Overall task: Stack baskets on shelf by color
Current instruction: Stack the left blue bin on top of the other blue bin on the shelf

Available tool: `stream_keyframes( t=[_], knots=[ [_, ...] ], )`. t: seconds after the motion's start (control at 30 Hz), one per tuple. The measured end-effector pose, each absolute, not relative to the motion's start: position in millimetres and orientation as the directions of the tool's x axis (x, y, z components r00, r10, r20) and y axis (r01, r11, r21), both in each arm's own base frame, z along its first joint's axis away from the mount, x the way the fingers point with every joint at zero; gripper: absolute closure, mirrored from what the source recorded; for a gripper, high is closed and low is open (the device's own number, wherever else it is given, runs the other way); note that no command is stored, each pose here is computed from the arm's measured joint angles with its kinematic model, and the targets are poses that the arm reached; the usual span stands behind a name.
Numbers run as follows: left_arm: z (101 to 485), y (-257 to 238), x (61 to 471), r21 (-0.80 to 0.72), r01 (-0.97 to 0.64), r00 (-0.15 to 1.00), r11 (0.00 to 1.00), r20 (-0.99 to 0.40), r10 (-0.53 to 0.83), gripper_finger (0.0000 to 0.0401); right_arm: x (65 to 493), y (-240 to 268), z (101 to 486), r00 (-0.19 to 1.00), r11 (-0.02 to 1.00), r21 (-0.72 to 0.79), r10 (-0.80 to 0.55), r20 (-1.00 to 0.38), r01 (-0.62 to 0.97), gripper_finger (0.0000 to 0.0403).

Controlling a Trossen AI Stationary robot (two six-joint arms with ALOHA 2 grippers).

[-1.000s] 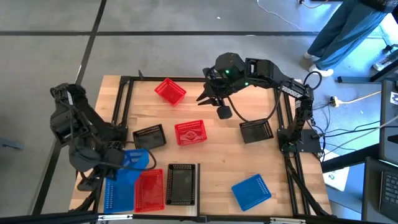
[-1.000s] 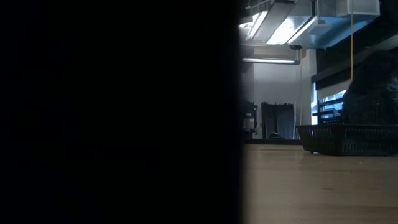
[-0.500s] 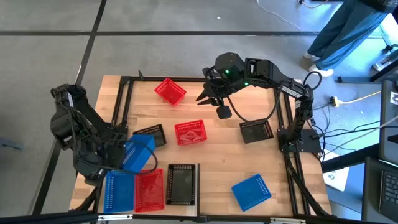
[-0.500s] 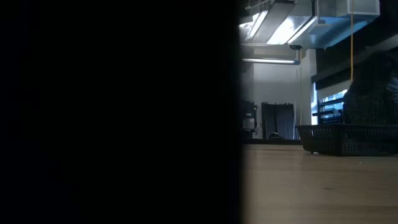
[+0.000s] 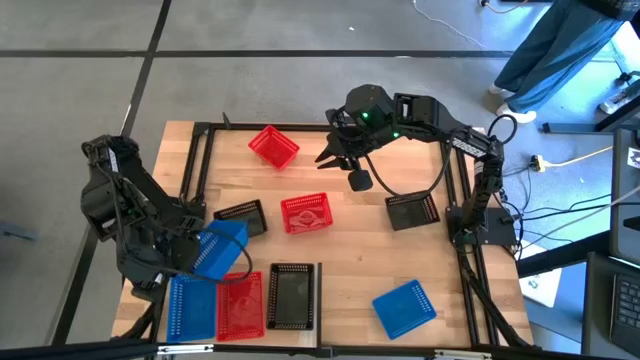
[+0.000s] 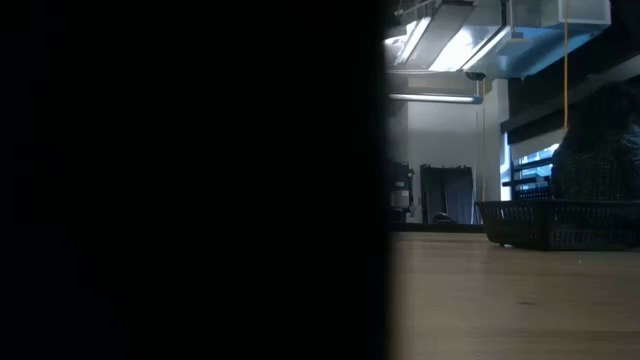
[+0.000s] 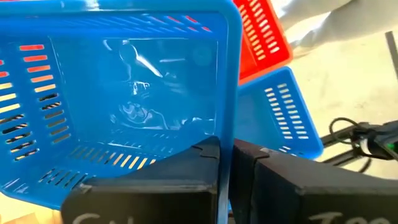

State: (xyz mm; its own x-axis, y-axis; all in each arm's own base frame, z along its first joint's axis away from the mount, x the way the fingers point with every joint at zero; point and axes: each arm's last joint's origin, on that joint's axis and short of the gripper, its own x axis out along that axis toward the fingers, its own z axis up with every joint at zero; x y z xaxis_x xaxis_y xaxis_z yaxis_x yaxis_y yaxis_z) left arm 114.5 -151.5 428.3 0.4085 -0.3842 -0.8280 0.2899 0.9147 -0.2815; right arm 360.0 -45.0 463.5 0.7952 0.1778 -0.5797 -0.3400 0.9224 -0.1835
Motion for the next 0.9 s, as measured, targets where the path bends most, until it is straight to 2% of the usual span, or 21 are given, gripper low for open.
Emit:
stream_keyframes(
  t=[0.13,0.33,0.47,0.57,0.9],
  knots=[
    [428.2,-152.2,113.4,-0.273,0.328,0.395,0.904,-0.83,-0.394,0.0401,360.4,-45.1,463.1,0.795,0.922,-0.183,0.178,-0.581,-0.34,0.0334],
    [426.4,-147.7,113.5,-0.028,0.513,0.454,0.858,-0.839,-0.299,0.0401,360.4,-45.0,463.1,0.794,0.922,-0.182,0.178,-0.581,-0.34,0.0334],
    [426.0,-144.3,115.4,0.104,0.568,0.497,0.817,-0.834,-0.239,0.0401,360.4,-45.0,463.1,0.794,0.923,-0.182,0.178,-0.581,-0.34,0.0334],
    [425.4,-143.1,115.1,0.138,0.598,0.493,0.789,-0.84,-0.227,0.0401,360.3,-45.0,463.0,0.794,0.923,-0.182,0.178,-0.582,-0.34,0.0334],
    [425.5,-142.4,115.6,0.157,0.582,0.51,0.798,-0.835,-0.207,0.0401,360.3,-45.1,463.0,0.794,0.923,-0.182,0.178,-0.582,-0.34,0.0334]
  ],
)
